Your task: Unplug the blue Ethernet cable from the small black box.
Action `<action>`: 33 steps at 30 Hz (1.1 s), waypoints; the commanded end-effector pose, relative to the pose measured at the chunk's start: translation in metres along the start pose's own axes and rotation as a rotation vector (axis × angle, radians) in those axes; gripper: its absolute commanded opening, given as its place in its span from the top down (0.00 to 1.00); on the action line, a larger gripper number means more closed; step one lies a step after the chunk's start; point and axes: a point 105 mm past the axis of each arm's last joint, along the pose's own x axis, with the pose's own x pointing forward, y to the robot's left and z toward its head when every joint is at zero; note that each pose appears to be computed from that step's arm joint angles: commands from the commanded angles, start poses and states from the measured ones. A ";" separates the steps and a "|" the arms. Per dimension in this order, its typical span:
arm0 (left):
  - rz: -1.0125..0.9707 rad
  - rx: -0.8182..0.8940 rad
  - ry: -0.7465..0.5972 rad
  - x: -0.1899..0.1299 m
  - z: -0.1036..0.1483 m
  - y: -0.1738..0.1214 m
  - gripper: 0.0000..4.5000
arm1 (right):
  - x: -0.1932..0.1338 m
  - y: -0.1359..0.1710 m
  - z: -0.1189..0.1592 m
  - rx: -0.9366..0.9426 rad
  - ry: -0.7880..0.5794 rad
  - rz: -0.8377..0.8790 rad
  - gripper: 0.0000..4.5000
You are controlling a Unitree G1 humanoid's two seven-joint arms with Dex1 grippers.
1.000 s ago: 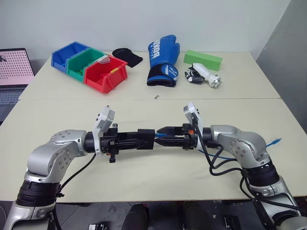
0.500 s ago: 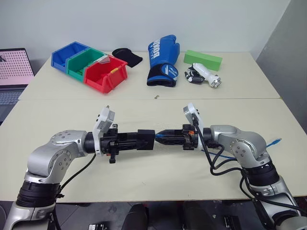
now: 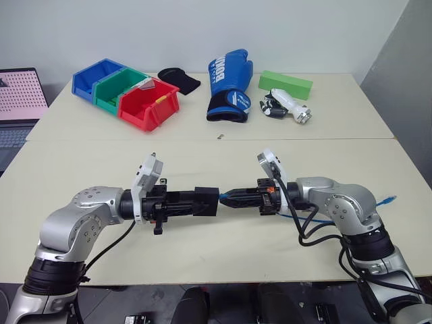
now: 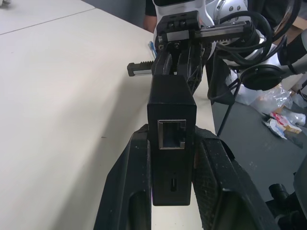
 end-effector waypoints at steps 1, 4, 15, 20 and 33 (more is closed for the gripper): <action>0.090 0.041 -0.032 -0.016 0.009 0.009 0.82 | -0.027 -0.011 0.001 0.030 -0.010 -0.068 0.99; 0.147 0.037 -0.049 -0.025 0.009 0.014 0.82 | -0.041 -0.022 -0.006 0.039 -0.005 -0.145 0.99; 0.281 0.008 -0.082 -0.028 0.005 0.020 0.82 | -0.125 -0.143 0.007 -0.298 -0.062 -1.026 0.99; 0.311 0.015 -0.068 -0.026 0.006 0.023 0.82 | -0.135 -0.159 -0.008 -0.288 -0.016 -1.131 0.83; 0.635 0.121 -0.042 -0.044 0.002 0.059 0.82 | -0.089 -0.049 0.044 -0.529 -0.039 -0.520 0.33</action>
